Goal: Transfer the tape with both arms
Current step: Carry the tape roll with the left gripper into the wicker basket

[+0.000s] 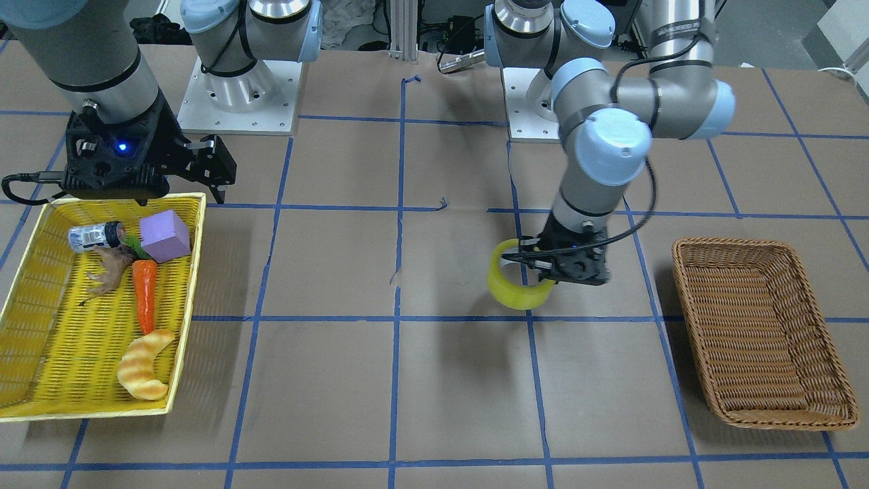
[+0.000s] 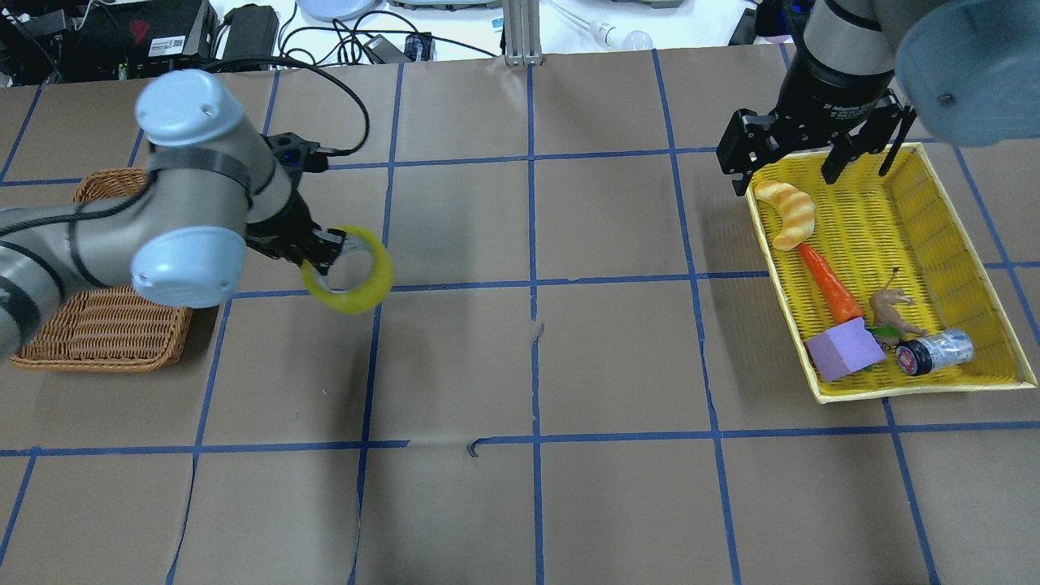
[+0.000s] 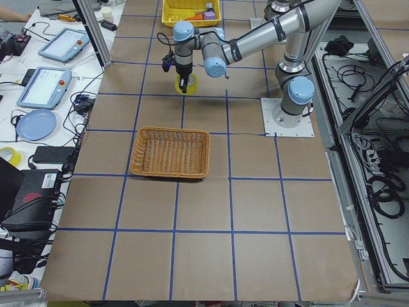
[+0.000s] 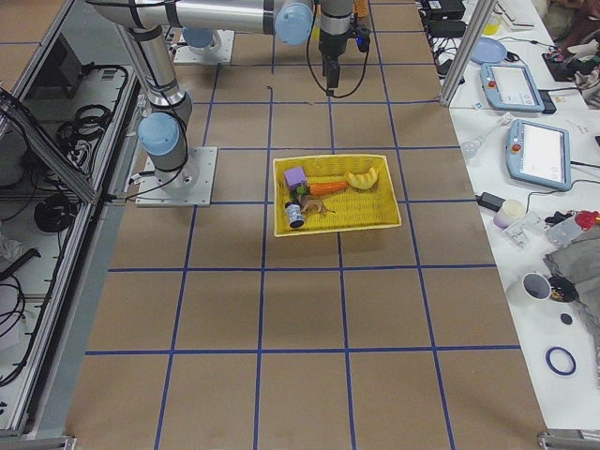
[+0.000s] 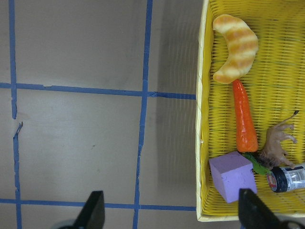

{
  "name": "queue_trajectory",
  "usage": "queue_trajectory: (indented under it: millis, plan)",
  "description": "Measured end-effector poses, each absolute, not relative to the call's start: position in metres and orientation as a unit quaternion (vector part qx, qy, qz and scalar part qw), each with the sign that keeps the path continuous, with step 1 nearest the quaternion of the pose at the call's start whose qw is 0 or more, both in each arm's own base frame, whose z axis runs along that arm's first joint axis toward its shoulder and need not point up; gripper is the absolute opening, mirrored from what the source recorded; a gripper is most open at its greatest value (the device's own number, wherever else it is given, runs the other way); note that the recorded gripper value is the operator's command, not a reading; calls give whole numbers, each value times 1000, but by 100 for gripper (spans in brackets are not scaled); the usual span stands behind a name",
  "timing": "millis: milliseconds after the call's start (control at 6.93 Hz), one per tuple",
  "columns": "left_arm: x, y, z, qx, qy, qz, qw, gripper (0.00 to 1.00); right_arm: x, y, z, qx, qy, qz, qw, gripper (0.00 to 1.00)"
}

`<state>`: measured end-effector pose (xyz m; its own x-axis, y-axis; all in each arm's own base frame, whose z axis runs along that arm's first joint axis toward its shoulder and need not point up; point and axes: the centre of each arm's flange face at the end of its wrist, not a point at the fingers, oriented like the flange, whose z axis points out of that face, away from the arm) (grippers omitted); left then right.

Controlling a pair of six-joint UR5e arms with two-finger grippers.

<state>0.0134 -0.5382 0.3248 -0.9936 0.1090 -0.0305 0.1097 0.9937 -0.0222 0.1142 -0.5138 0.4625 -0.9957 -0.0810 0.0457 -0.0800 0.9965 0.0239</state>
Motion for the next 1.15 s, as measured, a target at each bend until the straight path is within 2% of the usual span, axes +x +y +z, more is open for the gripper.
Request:
queue_trajectory:
  millis: [433, 865, 1010, 1154]
  plan:
    - [204, -510, 325, 79, 997, -10, 14, 0, 115, -514, 463, 42, -999, -10, 22, 100]
    - [265, -523, 290, 90, 993, -63, 49, 2, 116, -514, 464, 42, -999, -8, 22, 100]
    - [272, -532, 272, 90, 991, -80, 50, 26, 116, -514, 465, 42, -999, -5, 21, 100]
    - [276, -538, 255, 93, 991, -86, 45, 56, 116, -514, 465, 41, -999, -4, 21, 100]
